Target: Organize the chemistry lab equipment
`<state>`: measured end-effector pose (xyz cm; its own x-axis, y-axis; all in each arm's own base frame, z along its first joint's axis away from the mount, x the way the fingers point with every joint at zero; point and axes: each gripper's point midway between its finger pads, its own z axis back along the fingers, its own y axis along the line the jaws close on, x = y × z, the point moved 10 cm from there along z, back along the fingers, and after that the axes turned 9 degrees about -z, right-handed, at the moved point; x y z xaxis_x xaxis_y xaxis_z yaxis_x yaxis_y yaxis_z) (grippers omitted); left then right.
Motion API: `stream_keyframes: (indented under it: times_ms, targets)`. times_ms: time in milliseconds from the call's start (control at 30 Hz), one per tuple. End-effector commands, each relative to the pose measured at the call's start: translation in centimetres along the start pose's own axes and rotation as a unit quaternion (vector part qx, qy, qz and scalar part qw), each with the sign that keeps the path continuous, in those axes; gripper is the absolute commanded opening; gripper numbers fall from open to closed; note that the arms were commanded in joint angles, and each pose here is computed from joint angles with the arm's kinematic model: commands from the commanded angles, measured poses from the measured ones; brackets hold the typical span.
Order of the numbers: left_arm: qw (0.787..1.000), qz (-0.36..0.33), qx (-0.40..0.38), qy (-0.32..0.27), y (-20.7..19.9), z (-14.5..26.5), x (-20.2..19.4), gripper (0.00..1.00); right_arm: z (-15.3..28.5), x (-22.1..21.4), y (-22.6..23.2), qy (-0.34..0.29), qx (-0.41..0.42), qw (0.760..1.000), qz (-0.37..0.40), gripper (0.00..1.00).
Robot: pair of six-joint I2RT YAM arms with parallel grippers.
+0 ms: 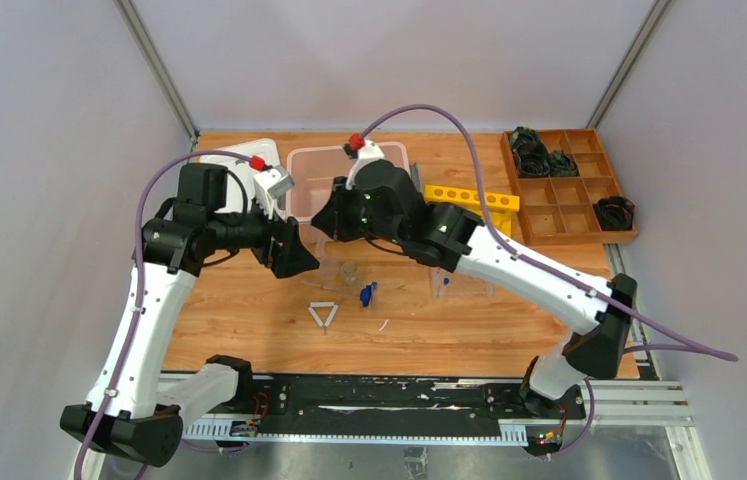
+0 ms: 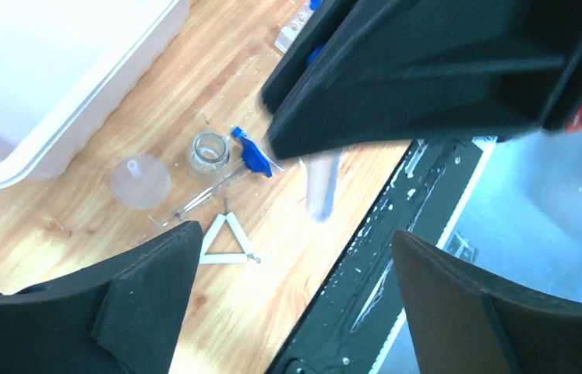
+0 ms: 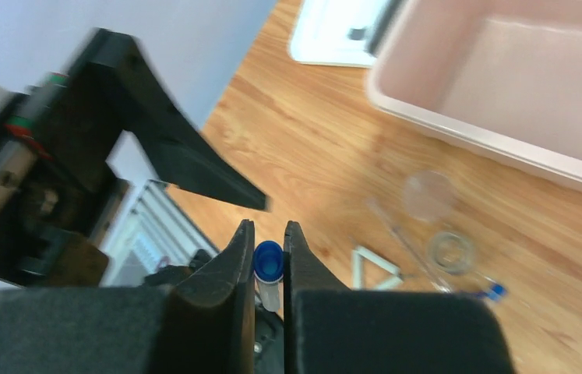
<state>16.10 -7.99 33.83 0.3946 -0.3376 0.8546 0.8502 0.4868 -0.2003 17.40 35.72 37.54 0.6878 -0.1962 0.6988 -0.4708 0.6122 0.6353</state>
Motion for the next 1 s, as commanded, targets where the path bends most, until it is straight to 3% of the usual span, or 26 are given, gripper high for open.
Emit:
stream_keyframes:
  times_ms: [0,167,400,533,733,967]
  targets:
    - [0.999,-0.002,0.038,-0.006,0.1,0.6,0.9,1.0,4.8,2.2,-3.8,-0.046,-0.071,0.996,0.029,0.0]
    - [0.996,0.013,0.091,0.004,0.6,1.0,1.1,1.0,11.5,2.2,-10.1,-0.112,-0.174,0.977,0.059,0.0]
    - [0.993,-0.009,0.118,0.023,0.4,1.7,0.2,1.0,17.0,-0.6,-17.9,-0.173,-0.329,0.923,0.099,0.0]
    - [0.99,-0.016,0.132,0.055,1.0,1.7,-0.2,1.0,16.8,-2.7,-20.5,-0.179,-0.357,0.909,0.116,0.0]
    - [0.982,-0.009,0.16,0.094,2.6,1.0,-0.8,1.0,14.4,-5.6,-23.7,-0.178,-0.363,0.907,0.118,0.0]
    - [0.98,-0.012,0.173,0.099,2.8,1.2,-0.7,1.0,12.3,-7.0,-26.4,-0.199,-0.377,0.897,0.114,0.0]
